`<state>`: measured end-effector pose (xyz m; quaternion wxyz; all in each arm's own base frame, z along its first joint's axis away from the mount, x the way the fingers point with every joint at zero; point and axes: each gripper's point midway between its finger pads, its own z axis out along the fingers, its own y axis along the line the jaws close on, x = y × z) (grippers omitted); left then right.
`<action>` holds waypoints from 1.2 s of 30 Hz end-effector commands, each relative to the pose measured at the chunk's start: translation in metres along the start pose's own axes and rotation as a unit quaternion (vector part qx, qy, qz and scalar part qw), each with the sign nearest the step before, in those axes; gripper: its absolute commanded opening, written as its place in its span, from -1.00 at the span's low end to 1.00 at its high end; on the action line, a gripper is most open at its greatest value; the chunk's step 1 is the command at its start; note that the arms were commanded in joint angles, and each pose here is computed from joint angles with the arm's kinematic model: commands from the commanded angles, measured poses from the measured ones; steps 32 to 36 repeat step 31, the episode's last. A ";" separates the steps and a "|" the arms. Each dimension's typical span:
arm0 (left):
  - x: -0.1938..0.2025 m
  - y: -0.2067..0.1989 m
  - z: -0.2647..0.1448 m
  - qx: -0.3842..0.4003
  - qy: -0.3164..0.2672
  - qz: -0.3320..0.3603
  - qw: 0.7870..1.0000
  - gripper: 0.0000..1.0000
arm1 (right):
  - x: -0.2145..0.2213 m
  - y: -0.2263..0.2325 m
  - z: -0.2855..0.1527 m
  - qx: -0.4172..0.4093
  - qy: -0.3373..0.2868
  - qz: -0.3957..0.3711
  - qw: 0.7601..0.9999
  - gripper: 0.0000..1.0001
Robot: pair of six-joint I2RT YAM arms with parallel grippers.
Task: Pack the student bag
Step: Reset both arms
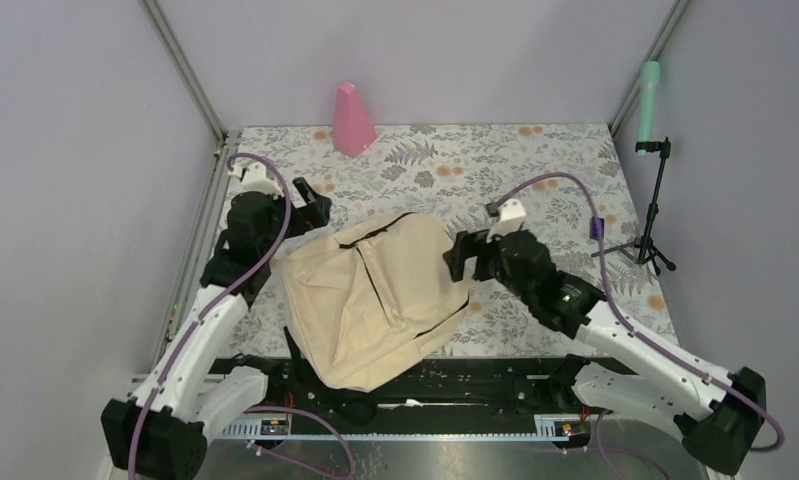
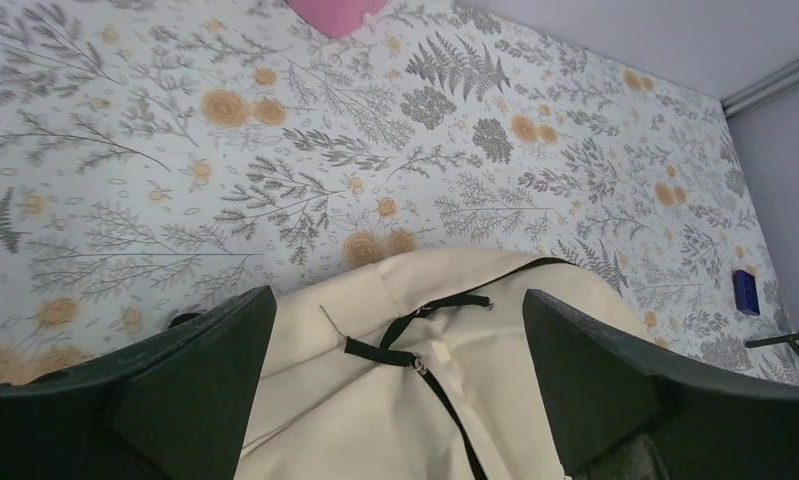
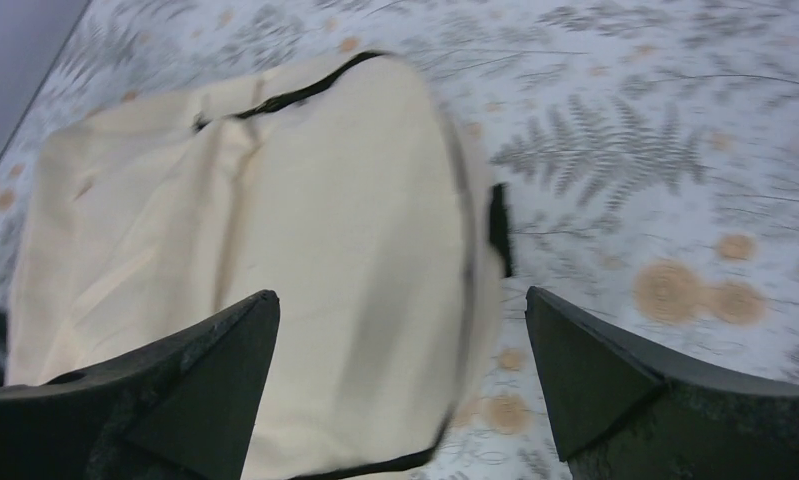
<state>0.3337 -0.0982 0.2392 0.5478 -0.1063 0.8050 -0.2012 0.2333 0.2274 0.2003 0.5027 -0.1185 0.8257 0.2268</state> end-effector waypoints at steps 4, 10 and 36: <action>-0.032 0.005 -0.065 -0.012 -0.070 0.052 0.996 0.98 | -0.014 -0.095 -0.031 0.098 0.001 0.064 0.993 0.99; -0.055 0.007 -0.108 -0.022 -0.119 0.085 0.989 0.98 | -0.057 -0.133 -0.073 0.166 -0.082 0.071 0.980 1.00; -0.042 0.021 -0.128 -0.017 -0.170 0.094 0.981 0.98 | -0.071 -0.164 -0.124 0.230 -0.296 0.010 0.927 1.00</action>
